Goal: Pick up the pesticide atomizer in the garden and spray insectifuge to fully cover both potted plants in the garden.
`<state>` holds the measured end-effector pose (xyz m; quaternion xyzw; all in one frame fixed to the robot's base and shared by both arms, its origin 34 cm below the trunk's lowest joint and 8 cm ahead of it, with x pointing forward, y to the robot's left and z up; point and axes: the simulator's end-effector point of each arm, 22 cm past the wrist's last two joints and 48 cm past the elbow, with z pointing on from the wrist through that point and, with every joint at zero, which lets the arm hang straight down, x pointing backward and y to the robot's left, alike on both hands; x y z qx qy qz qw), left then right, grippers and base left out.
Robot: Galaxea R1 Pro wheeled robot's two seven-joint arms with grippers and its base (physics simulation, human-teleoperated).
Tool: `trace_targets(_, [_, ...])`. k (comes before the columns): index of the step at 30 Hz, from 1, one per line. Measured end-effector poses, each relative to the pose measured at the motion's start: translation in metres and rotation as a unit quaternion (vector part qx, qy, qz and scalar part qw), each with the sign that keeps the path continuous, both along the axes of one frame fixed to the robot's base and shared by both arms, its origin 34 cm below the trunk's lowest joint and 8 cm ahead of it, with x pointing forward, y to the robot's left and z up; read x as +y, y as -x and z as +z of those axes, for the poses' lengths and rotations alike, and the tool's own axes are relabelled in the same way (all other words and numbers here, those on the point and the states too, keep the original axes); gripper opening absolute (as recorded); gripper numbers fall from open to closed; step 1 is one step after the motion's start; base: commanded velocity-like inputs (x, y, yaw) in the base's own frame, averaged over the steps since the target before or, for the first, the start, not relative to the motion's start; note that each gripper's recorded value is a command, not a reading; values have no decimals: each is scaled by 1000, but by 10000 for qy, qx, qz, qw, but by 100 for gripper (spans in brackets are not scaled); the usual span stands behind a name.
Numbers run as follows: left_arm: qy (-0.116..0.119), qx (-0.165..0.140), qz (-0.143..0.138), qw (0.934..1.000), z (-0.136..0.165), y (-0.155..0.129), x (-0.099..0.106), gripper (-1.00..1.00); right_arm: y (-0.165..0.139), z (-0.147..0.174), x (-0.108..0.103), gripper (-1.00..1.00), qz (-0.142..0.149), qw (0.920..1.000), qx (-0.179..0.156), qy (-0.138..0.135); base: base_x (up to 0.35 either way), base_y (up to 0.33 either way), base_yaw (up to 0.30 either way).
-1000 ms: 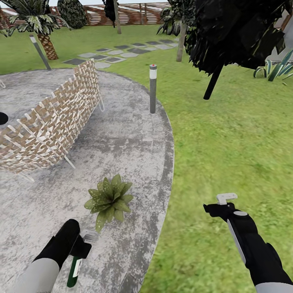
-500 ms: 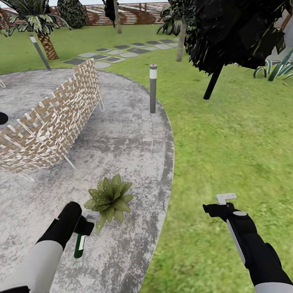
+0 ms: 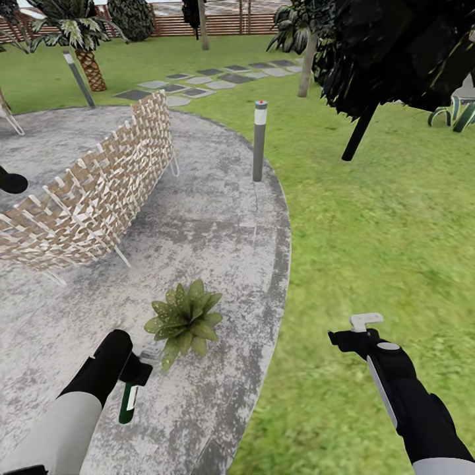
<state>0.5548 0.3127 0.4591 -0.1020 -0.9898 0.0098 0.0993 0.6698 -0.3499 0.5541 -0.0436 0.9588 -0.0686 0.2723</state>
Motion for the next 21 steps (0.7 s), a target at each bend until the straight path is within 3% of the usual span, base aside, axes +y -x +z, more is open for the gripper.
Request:
trace_targets(8, [183,389,68,9991,-6,2,-12,-100,0,0,-1,100,-3,10000,-5,6,0,0,1])
trace_targets(14, [238,265,76,9993,3,-27,-17,-100,0,0,-1,100,-2,10000,-1,6,0,0,79])
trace_targets(21, [242,286,72,9993,1,-27,-18,-100,1,-4,-1,100,1,10000,36,4,0,0,199])
